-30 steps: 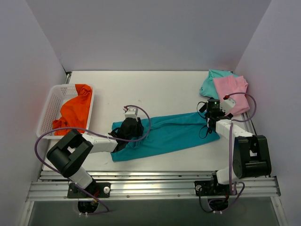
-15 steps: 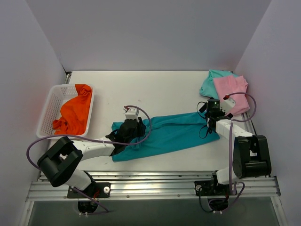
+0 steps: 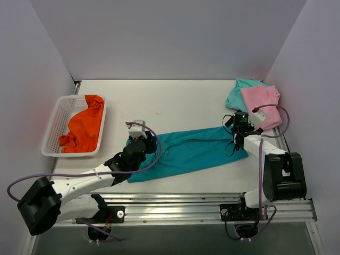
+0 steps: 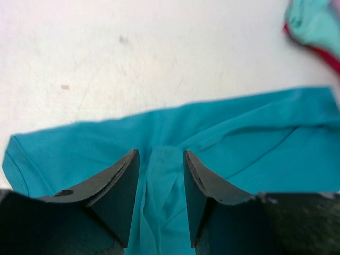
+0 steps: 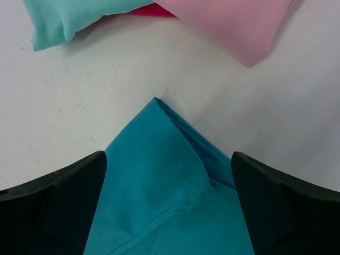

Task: Fold and stack the t-shirts
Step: Fold the other side of the tshirt into a rectangle

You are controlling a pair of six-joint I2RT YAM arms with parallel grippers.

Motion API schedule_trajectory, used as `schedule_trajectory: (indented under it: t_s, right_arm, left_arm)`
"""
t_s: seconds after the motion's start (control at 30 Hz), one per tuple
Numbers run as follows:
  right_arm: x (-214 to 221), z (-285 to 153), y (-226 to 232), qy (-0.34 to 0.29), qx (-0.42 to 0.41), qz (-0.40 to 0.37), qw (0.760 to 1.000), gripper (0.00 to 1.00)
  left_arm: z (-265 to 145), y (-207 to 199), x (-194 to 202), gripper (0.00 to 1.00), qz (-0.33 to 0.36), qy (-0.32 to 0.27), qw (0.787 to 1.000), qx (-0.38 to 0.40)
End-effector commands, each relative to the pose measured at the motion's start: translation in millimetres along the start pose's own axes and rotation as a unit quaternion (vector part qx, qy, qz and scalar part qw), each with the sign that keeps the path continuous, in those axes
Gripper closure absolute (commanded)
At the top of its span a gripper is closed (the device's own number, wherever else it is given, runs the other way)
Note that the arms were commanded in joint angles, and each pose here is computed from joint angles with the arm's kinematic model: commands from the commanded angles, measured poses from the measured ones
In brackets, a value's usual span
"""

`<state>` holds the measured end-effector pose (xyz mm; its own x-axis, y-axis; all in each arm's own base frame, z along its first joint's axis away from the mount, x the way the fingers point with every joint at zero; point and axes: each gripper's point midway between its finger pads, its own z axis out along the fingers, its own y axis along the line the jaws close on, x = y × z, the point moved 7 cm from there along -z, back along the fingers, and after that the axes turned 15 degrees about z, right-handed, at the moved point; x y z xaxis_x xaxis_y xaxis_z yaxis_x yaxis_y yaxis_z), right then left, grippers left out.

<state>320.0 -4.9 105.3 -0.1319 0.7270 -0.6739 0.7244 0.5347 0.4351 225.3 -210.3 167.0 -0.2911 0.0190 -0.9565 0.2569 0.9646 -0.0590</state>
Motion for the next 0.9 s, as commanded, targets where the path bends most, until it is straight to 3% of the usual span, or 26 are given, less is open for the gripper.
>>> schedule_trajectory:
  t_s: [0.0, 0.17, 0.37, 0.87]
  right_arm:
    - [-1.9, 1.3, 0.2, -0.008, -0.002, 0.0, 1.0, 0.01]
    - [-0.9, 1.6, 0.4, -0.006, -0.002, -0.001, 1.0, 0.01]
    - [-0.4, 0.9, -0.8, -0.007, -0.002, -0.002, 1.0, 0.01]
    - [3.7, 6.1, -1.4, -0.002, 0.004, -0.007, 1.0, 0.01]
  left_arm:
    - [-4.3, 14.9, -14.5, 0.52, -0.006, -0.03, 0.999, -0.028]
    - [26.6, -8.8, 27.5, 0.55, 0.011, 0.04, 0.999, 0.025]
    - [50.6, -28.7, 56.3, 0.6, 0.003, 0.073, 0.995, 0.062]
    - [46.9, -22.6, 63.9, 0.62, 0.002, 0.078, 0.996, 0.05]
